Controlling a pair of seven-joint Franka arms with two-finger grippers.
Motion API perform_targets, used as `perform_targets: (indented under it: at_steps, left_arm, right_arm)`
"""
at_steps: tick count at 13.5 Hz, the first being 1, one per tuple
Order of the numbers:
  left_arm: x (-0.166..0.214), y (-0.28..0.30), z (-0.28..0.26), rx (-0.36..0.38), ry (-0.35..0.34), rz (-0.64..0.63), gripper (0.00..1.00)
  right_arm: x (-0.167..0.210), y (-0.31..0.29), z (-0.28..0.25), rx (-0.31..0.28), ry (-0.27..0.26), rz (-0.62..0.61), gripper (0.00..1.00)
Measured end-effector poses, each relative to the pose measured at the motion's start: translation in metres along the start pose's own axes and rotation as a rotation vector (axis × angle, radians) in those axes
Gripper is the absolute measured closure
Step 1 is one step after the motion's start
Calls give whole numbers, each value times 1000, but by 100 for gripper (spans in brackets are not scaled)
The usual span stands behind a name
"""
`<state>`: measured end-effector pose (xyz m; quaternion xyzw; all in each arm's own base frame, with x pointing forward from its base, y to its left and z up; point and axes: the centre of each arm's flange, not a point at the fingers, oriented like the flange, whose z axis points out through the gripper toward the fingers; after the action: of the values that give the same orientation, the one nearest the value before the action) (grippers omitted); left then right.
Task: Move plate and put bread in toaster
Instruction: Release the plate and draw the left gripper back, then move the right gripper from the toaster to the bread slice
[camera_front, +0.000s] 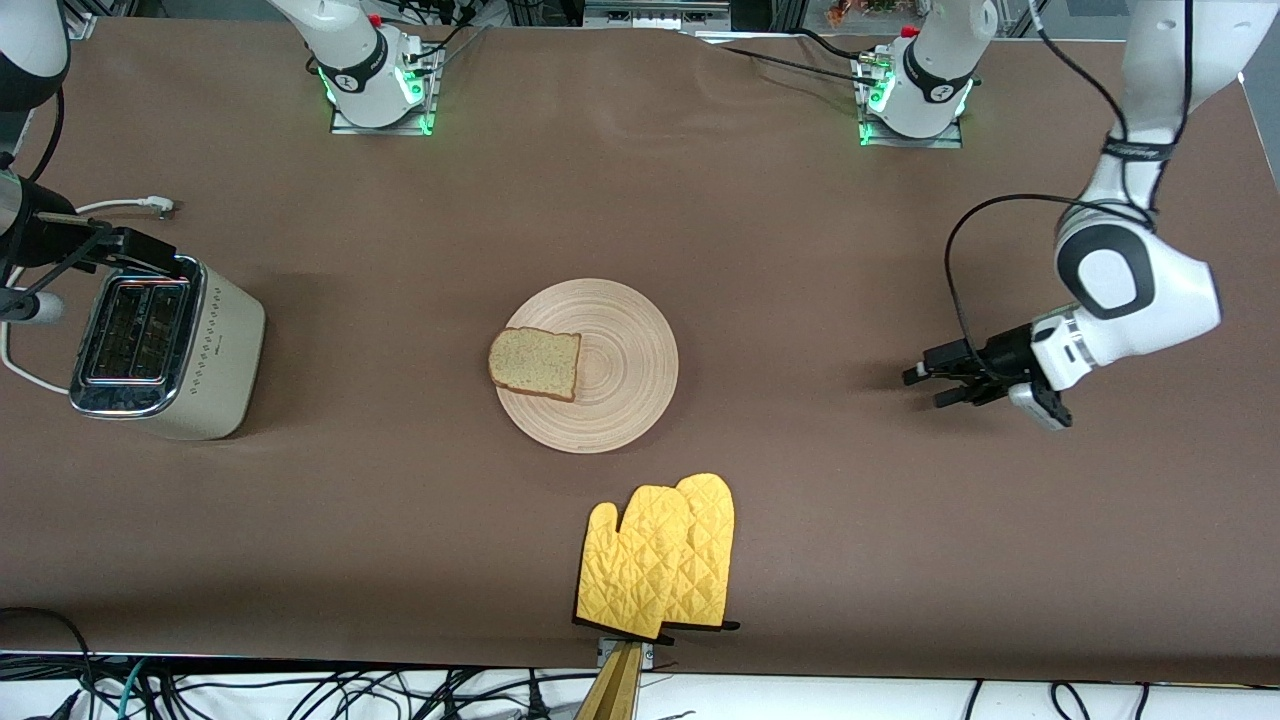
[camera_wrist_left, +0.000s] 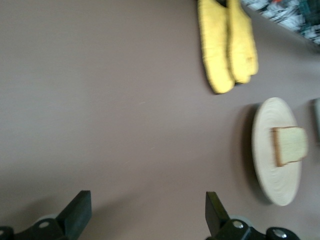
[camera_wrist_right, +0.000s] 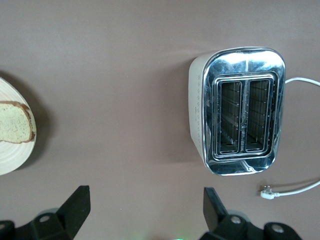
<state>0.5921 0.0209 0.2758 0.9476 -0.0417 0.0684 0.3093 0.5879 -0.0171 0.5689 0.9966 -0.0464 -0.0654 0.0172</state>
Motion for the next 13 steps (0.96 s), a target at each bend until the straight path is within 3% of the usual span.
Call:
perform_targets:
  at_steps: [3,9,13]
  left_arm:
    - [17,34,-51,162,-72,-74,0]
    - [15,119,-118,485,-199,-270,0]
    - [16,169,-189,600,-247,-277,0]
  right_arm:
    - [4,-5,4,27,2,-2,0]
    - [12,-23,22,22,-29,-22,0]
    - [19,-50,39,22,-50,-63,0]
